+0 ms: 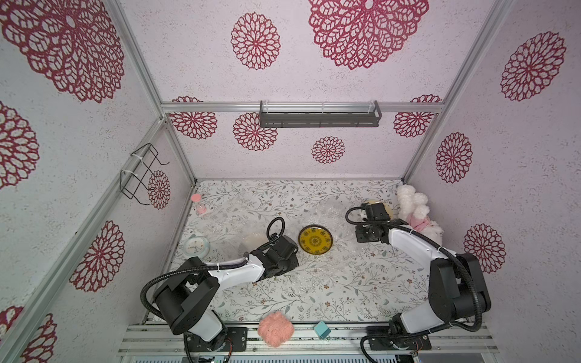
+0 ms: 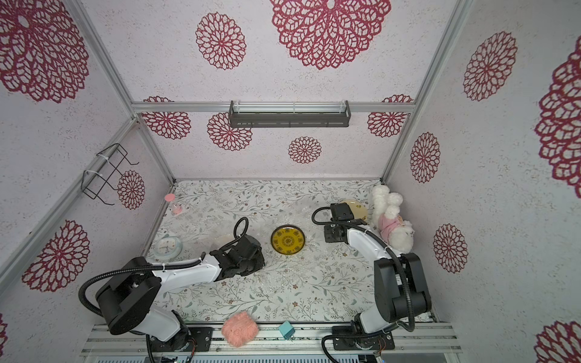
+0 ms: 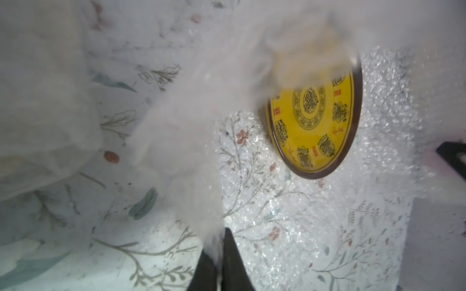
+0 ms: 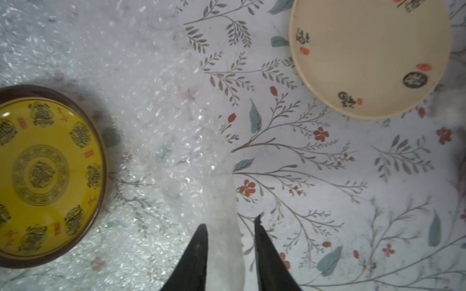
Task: Unpack dinner plates from bubble wrap
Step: Unwrap the bubble wrap at the center of the board.
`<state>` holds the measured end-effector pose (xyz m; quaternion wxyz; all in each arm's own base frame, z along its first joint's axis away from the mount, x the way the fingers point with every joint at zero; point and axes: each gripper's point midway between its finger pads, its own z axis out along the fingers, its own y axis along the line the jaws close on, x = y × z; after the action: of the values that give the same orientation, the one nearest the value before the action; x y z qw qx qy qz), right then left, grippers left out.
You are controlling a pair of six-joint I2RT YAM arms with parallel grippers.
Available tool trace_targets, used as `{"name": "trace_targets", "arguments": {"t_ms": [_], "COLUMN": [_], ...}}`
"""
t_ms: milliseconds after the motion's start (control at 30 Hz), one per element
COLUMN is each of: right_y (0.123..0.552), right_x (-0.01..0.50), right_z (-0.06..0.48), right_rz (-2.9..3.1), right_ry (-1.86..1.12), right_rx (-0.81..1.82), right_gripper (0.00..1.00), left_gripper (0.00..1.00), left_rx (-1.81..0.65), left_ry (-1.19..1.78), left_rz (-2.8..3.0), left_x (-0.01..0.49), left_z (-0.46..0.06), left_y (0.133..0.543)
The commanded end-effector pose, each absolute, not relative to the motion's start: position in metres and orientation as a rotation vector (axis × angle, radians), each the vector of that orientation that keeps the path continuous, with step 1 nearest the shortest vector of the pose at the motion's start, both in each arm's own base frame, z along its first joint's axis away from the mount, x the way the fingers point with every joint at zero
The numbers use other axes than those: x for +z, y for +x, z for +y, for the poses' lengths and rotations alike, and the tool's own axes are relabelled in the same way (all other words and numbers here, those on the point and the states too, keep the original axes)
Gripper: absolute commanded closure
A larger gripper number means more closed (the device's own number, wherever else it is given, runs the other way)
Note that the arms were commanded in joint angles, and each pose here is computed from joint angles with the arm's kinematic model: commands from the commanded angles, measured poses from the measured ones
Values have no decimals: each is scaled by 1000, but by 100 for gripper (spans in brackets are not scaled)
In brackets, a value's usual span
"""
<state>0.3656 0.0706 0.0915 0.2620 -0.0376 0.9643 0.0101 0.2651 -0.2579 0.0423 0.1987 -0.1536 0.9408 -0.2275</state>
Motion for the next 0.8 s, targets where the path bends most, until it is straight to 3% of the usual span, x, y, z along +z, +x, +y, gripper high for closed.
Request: {"name": "trace_targets", "arguments": {"t_ms": [0,167,367,467,633,767], "right_y": [375,377,370,364,345,336], "right_x": [105,131,176,193,171,145], "right_z": [55,45,51,66,113,143], "right_rz": [2587,2524,2456,2439,2488,2464], "right_ry": [-71,-8,38,25,24,97], "right_rx": [-20,-10,79,203,602,881], "right_gripper": [48,42,26,13,10,16], "left_gripper": [99,100,100,100,100,100], "left_rx": [-587,-571,-564,-562,-563,-569], "left_ry": [-402,-387,-376,-376,-365,-357], "left_rz": [2624,2620,2611,2608,2608,2605], "left_x": [45,49,55,56,56,59], "left_z": [-251,-247,-244,-244,-246,-248], "left_y": [263,261,262,263,266,269]}}
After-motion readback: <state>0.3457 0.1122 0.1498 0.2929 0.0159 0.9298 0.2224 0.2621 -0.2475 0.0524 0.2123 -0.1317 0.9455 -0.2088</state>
